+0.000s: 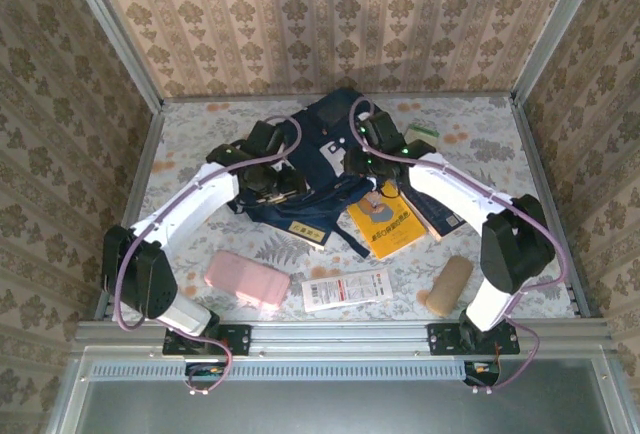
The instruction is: Pack the student bag
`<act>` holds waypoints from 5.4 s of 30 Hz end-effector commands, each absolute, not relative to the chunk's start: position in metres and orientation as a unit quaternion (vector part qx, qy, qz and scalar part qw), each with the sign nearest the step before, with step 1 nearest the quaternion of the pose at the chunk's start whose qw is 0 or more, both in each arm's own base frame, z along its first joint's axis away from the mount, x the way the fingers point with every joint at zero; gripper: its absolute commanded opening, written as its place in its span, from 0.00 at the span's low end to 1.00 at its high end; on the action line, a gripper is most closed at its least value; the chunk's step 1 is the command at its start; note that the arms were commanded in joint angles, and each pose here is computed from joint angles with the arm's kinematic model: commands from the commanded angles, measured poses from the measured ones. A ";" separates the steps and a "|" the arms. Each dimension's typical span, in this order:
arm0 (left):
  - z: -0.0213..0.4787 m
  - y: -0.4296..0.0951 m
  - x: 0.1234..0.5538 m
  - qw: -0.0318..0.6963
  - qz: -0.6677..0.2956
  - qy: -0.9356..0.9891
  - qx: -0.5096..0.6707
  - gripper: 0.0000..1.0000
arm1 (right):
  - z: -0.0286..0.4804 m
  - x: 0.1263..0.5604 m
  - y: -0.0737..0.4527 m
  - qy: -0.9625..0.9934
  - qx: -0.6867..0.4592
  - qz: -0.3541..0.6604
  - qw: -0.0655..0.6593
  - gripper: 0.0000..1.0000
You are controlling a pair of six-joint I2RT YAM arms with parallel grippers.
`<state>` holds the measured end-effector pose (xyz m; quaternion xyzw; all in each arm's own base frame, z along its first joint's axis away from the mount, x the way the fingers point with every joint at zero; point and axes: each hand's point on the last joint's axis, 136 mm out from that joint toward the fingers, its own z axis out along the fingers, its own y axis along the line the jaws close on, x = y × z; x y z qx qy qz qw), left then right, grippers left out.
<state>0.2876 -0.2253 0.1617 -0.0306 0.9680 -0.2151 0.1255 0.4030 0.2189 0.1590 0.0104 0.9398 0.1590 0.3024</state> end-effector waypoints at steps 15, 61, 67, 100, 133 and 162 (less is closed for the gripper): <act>0.158 -0.212 0.260 0.139 -0.221 0.965 -0.036 0.46 | 0.079 0.400 0.227 0.906 0.297 0.255 0.160 0.62; 0.161 -0.206 0.254 0.174 -0.190 0.966 -0.005 0.43 | 0.115 0.390 0.215 0.773 0.462 0.364 0.238 0.00; 0.181 -0.223 0.254 0.218 -0.162 0.961 0.046 0.43 | 0.154 0.392 0.226 0.739 0.490 0.399 0.234 0.00; 0.143 -0.304 0.310 0.375 -0.127 0.915 0.073 0.50 | 0.245 0.395 0.255 0.695 0.471 0.484 0.247 0.00; 0.166 -0.272 0.314 0.459 -0.112 0.875 0.106 0.00 | 0.229 0.408 0.247 0.735 0.409 0.463 0.282 0.00; 0.135 -0.213 0.291 0.374 -0.154 0.912 0.063 0.00 | 0.192 0.407 0.227 0.825 0.300 0.380 0.291 0.00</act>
